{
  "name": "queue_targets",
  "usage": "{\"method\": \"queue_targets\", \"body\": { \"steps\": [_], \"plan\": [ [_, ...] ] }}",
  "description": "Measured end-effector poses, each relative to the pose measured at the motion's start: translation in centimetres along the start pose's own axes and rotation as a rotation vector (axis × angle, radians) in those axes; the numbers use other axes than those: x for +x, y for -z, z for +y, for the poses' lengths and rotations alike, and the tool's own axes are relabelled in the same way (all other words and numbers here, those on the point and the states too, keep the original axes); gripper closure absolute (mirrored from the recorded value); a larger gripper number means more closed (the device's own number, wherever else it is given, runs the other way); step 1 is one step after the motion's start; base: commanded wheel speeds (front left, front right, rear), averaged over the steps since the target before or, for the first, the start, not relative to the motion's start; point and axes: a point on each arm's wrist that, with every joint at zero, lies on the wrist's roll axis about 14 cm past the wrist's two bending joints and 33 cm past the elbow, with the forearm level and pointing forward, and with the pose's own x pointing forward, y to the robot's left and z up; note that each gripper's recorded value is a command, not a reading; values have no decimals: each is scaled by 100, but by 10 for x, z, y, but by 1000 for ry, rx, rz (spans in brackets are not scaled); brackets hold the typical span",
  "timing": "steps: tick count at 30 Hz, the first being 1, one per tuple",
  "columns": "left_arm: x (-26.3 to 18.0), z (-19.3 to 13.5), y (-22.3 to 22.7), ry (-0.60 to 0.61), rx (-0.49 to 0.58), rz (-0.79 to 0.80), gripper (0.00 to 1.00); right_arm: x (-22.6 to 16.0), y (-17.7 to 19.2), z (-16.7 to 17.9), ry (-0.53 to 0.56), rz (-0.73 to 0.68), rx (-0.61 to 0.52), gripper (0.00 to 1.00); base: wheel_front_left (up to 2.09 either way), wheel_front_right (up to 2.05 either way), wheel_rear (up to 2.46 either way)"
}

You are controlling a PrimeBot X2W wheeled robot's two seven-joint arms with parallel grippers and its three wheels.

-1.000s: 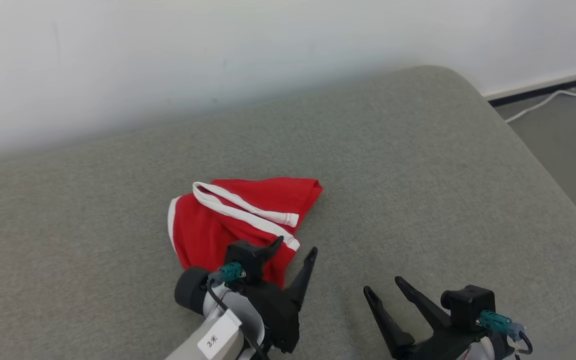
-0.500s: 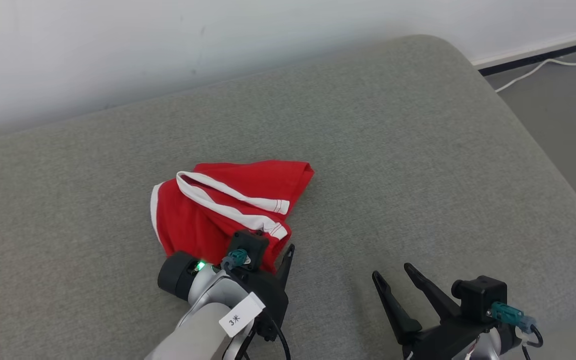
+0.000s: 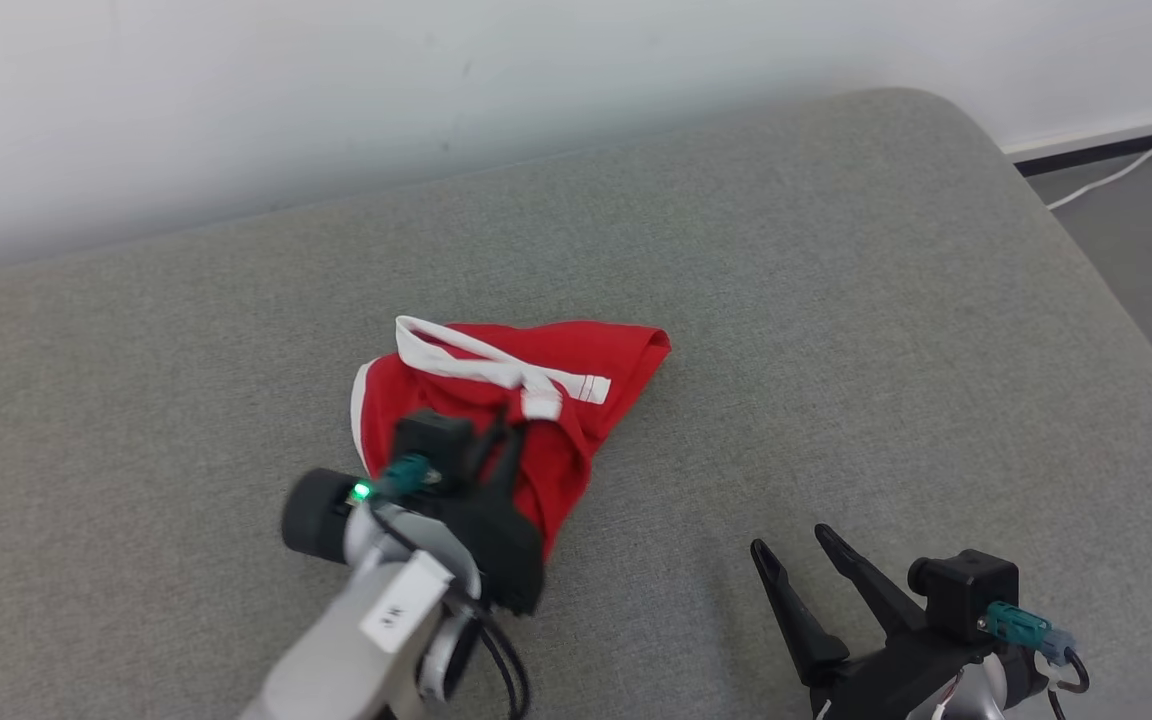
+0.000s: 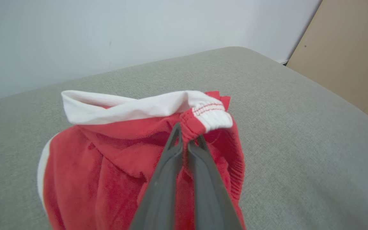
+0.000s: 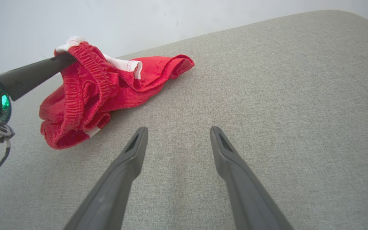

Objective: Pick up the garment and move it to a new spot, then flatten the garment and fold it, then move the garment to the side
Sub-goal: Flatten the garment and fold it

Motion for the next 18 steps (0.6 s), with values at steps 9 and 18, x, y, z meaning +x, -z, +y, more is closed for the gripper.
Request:
{"method": "queue_targets", "body": {
  "steps": [9, 18],
  "plan": [
    [-33, 78, -30, -191, -10, -172, 100, 3, 0, 8, -29, -1, -5, 0, 0, 0, 0],
    [-97, 146, 6, -405, -19, -102, 100, 0, -4, 18, -66, -18, -15, 0, 0, 0, 0]
  ]
}}
